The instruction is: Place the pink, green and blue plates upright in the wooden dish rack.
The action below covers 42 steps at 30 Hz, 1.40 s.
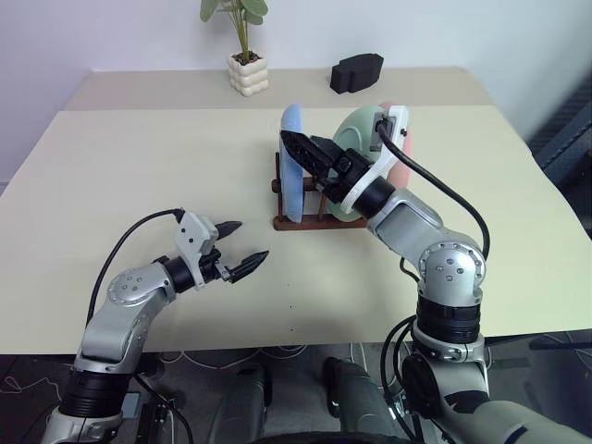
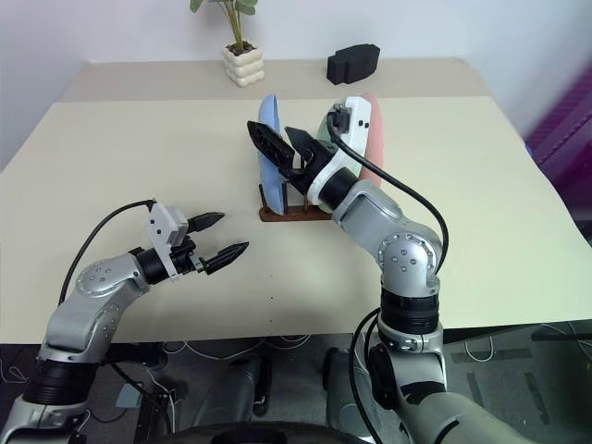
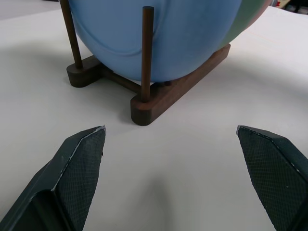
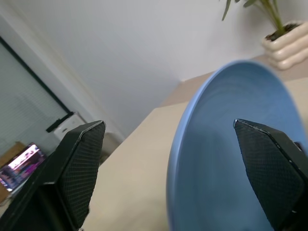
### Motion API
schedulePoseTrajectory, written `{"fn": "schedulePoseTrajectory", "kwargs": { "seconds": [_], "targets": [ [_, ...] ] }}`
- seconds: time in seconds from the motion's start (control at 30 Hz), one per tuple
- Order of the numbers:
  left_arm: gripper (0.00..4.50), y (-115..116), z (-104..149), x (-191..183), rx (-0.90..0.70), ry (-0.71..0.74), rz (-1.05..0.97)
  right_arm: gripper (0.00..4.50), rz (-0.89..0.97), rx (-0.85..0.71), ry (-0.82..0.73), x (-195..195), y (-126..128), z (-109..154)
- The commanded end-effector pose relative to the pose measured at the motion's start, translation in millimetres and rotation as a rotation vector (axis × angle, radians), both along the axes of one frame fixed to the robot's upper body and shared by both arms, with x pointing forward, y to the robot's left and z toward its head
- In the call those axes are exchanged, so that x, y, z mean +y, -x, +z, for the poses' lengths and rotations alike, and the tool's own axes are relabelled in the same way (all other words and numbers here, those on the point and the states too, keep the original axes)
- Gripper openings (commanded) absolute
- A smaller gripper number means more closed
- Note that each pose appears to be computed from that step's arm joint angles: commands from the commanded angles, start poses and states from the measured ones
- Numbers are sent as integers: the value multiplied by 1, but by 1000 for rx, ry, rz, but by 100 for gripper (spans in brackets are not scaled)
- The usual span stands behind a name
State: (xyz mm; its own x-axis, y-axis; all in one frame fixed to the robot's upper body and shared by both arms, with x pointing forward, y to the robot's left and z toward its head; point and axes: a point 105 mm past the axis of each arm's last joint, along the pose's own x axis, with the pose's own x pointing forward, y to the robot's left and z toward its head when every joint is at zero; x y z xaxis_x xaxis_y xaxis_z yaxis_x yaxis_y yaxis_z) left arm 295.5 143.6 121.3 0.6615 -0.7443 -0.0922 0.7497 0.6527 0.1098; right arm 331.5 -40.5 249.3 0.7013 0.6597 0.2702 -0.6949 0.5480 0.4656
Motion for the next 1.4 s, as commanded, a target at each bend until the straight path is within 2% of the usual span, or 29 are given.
{"fn": "schedulePoseTrajectory", "kwargs": {
  "seconds": [0.03,0.37,0.47,0.57,0.7,0.87,1.03,1.4],
  "targets": [
    [450,0,13,-1,-48,2,-9,448,-16,-118,10,-2,4,23],
    [450,-1,12,0,-49,4,-9,448,-54,-435,244,-10,22,58],
    [450,0,13,-7,-50,14,-30,360,-70,-548,406,-31,35,60],
    [450,4,15,-17,-40,25,-77,209,-19,-582,559,-47,51,47],
    [450,9,14,-31,-17,31,-165,4,-4,-508,756,-80,62,20],
    [450,15,11,-47,13,45,-261,4,55,-388,968,-98,79,-21],
    [450,14,9,-58,20,62,-302,4,-84,-331,1069,-113,60,-37],
    [450,14,3,-56,9,68,-275,4,-157,-339,1170,-113,31,-59]
  ]
}}
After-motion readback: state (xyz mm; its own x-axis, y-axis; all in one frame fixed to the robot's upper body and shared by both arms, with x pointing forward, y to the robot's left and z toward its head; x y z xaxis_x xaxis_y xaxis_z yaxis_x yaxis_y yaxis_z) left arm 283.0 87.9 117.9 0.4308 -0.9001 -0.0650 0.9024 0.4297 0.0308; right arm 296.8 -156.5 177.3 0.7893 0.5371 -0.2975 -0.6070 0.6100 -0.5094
